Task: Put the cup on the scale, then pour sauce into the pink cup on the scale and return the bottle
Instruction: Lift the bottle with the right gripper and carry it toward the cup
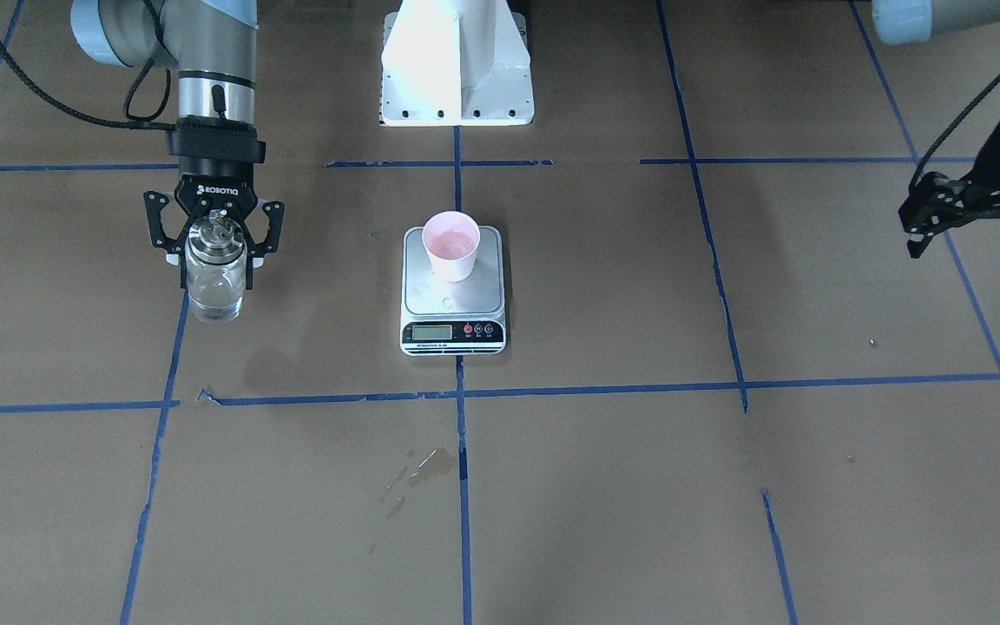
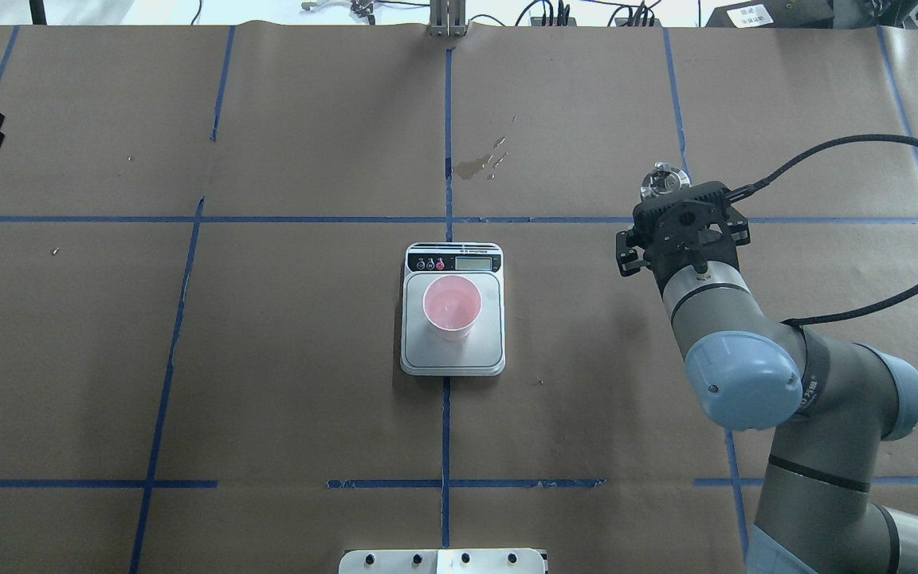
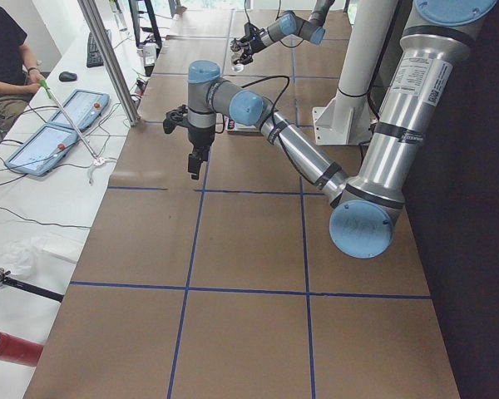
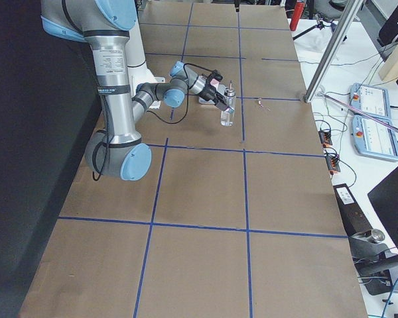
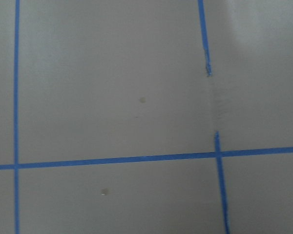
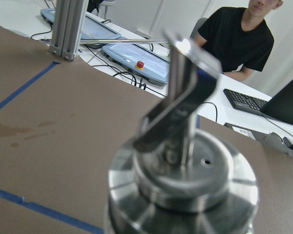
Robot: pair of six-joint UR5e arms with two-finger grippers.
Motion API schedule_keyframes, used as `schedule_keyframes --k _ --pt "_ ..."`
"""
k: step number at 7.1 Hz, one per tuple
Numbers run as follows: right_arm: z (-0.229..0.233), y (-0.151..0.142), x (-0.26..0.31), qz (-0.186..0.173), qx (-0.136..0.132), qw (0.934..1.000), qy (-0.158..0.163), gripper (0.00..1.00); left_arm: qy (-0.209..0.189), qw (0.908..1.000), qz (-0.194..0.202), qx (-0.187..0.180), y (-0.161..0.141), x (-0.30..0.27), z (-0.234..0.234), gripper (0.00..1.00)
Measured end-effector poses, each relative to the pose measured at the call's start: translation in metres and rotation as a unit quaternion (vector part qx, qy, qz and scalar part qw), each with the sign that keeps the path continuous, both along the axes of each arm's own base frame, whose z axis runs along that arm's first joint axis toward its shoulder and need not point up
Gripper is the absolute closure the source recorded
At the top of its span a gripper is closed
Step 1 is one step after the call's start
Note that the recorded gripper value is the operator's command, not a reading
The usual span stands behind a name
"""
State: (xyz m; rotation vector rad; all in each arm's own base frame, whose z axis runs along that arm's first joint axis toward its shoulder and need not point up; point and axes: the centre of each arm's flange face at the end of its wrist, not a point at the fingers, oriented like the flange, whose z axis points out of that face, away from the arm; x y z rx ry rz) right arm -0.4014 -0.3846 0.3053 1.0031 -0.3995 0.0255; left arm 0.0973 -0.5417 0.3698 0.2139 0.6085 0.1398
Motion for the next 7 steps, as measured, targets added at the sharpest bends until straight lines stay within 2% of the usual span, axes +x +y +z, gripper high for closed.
schedule_keyframes --k 2,3,4,5,6,7 --pt "-0.026 -0.005 -0.003 -0.033 0.044 0.9968 0.057 1.00 -0.009 0.9988 0.045 0.019 -0.005 -0.068 0.083 0.00" --pt "-0.029 -0.006 -0.004 -0.045 0.057 0.9936 0.086 1.00 -0.007 0.9985 0.045 0.030 -0.001 -0.090 0.134 0.00" --pt "-0.028 -0.006 -0.004 -0.055 0.076 0.9866 0.133 1.00 -0.004 0.9981 0.040 0.047 0.001 -0.102 0.175 0.00" --pt "-0.021 -0.005 -0.007 -0.055 0.095 0.9763 0.186 1.00 -0.003 0.9976 0.039 0.057 0.003 -0.107 0.198 0.00" --pt "-0.012 0.002 -0.022 -0.053 0.111 0.9658 0.228 1.00 -0.003 0.9978 0.039 0.054 0.004 -0.108 0.217 0.00" --pt "-0.007 0.014 -0.040 -0.058 0.125 0.9567 0.257 1.00 -0.003 0.9981 0.039 0.047 0.003 -0.107 0.236 0.00"
